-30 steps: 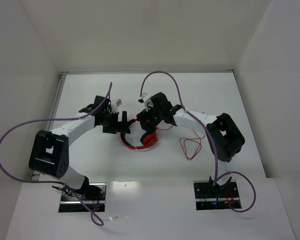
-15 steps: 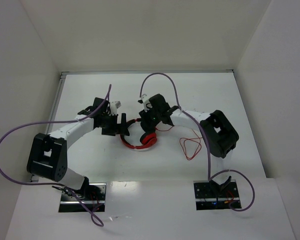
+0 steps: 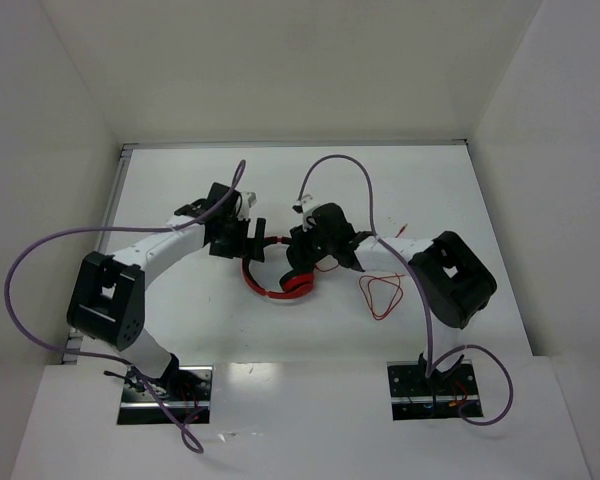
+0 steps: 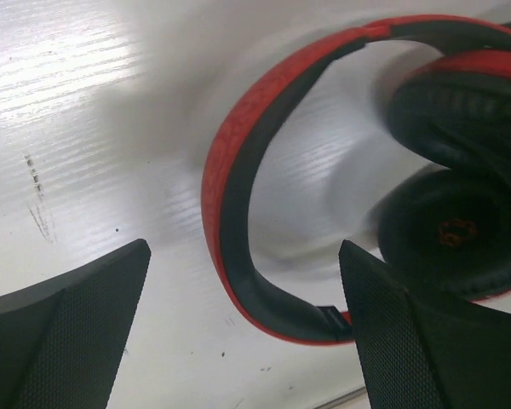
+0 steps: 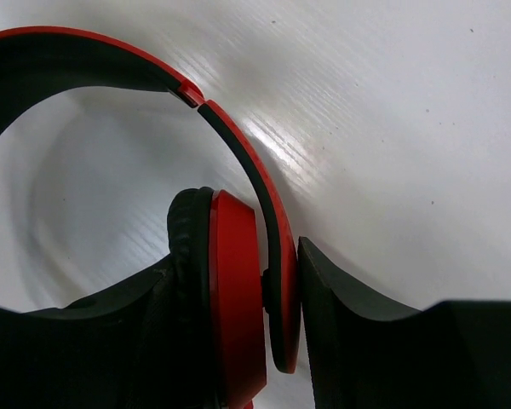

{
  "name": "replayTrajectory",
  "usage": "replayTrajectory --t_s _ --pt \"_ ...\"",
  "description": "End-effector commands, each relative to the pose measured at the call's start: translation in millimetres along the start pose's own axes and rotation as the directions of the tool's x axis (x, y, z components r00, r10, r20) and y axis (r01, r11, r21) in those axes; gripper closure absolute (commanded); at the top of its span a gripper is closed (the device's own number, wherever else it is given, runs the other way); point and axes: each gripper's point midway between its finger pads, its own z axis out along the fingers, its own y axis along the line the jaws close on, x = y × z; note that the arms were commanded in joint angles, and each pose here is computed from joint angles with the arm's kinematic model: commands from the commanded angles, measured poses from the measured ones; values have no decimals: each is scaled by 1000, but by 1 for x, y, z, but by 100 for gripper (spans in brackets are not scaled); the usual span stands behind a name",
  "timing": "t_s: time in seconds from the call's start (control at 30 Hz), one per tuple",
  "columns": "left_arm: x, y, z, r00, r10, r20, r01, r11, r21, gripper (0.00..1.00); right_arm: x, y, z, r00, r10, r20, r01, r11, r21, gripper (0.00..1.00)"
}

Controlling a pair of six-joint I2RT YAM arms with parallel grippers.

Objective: Wrap the headphones

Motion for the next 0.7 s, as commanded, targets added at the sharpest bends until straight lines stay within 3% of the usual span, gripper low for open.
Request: replayTrajectory --t_s 0.0,0.23,0.67 --pt "-5 8 5 999 48 -19 -50 991 -121 0 -18 2 -10 995 20 99 -20 1000 7 56" --pt "-4 33 8 998 51 -29 -57 959 -277 0 -12 -2 -24 990 36 137 -40 999 31 56" --pt "4 19 26 996 73 -57 -85 961 -262 5 -8 3 -19 987 83 137 -84 996 3 56"
